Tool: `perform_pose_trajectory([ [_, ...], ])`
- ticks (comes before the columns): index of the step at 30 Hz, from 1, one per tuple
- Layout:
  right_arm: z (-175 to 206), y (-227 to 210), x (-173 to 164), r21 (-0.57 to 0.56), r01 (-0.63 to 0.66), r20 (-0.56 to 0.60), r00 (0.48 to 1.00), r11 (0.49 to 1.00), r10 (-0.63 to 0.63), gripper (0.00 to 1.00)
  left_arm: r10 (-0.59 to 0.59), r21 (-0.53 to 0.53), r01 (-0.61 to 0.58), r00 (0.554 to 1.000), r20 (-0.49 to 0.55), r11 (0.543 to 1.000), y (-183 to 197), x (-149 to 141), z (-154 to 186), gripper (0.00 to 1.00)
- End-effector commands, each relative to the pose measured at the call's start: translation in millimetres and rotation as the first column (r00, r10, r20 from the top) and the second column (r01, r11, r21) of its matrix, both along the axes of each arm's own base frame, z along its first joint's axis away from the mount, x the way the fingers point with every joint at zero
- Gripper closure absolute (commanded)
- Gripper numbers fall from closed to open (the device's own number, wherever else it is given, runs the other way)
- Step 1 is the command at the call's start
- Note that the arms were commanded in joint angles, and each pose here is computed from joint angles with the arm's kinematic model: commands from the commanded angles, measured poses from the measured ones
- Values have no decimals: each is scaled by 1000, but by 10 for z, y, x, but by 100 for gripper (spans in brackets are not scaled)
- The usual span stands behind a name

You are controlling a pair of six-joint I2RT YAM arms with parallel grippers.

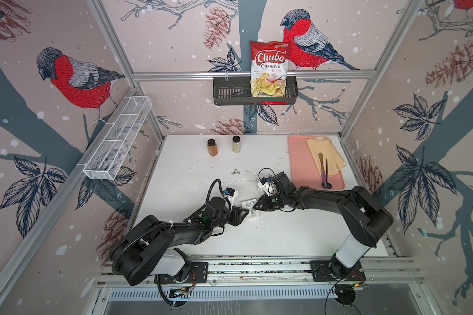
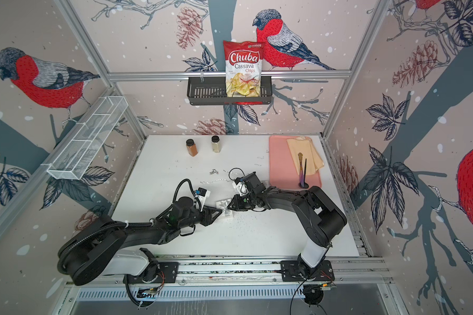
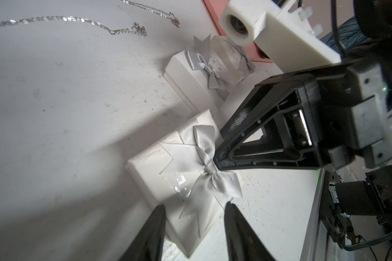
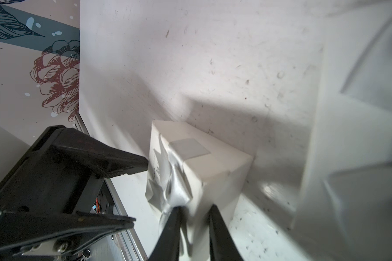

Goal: Take the necklace out of the lift-off lid jewelry box
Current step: Close the lid on the jewelry box, then reset both arms

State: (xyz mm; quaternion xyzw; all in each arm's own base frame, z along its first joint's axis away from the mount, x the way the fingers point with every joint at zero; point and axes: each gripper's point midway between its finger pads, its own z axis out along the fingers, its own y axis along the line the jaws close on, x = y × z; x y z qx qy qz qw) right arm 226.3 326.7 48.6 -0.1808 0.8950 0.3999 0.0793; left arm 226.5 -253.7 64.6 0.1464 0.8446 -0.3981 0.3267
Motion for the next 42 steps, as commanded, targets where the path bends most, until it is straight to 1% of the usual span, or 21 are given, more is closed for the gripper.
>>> perform_pose_trajectory([
  [1,-55,-7,-56,-7,-11,-19,1000,1000,11,78,-10,-66,14,998,56,998,-75,48,232,54],
  [5,-93,-43,-29,-25,3,-15,1000,1000,-3,80,-5,-61,8,998,57,998,-56,44,231,53],
  [6,-105,-56,-14,-37,9,-9,1000,999,-10,78,-3,-60,6,998,56,998,-53,45,223,53],
  [8,-134,-99,30,-75,29,14,1000,997,-28,69,-1,-57,5,998,55,998,-51,48,210,54],
  [10,-122,-133,69,-103,42,45,998,994,-38,68,1,-57,2,999,52,998,-52,54,205,54],
  [12,-77,-150,92,-107,51,67,997,993,-44,68,7,-55,-4,999,53,998,-51,71,210,54],
  [17,97,-127,146,-71,64,112,992,995,-56,69,9,-44,-6,998,56,999,-57,97,221,54],
  [21,99,-118,175,-74,68,122,991,995,-59,74,14,-39,-12,998,57,999,-49,105,228,54],
  [24,100,-92,193,-91,64,139,989,994,-50,78,23,-27,-21,998,63,999,-19,114,241,54],
  [28,48,-60,183,-118,55,145,989,992,-37,78,54,-8,-53,995,82,999,91,159,287,54],
  [33,-103,-79,142,-183,48,140,990,982,-22,80,103,11,-104,990,95,994,273,221,337,54],
  [35,-105,-111,151,-203,56,152,988,978,-25,80,135,26,-139,984,116,990,362,277,393,54],
  [37,-7,-126,186,-197,65,183,983,978,-28,80,163,39,-171,975,151,985,435,344,485,51],
  [39,152,-146,257,-186,80,231,972,979,-36,72,202,53,-216,959,201,975,528,442,615,46],
  [42,505,-215,464,-139,131,324,943,982,-80,69,268,81,-302,920,287,950,742,631,836,41],
])
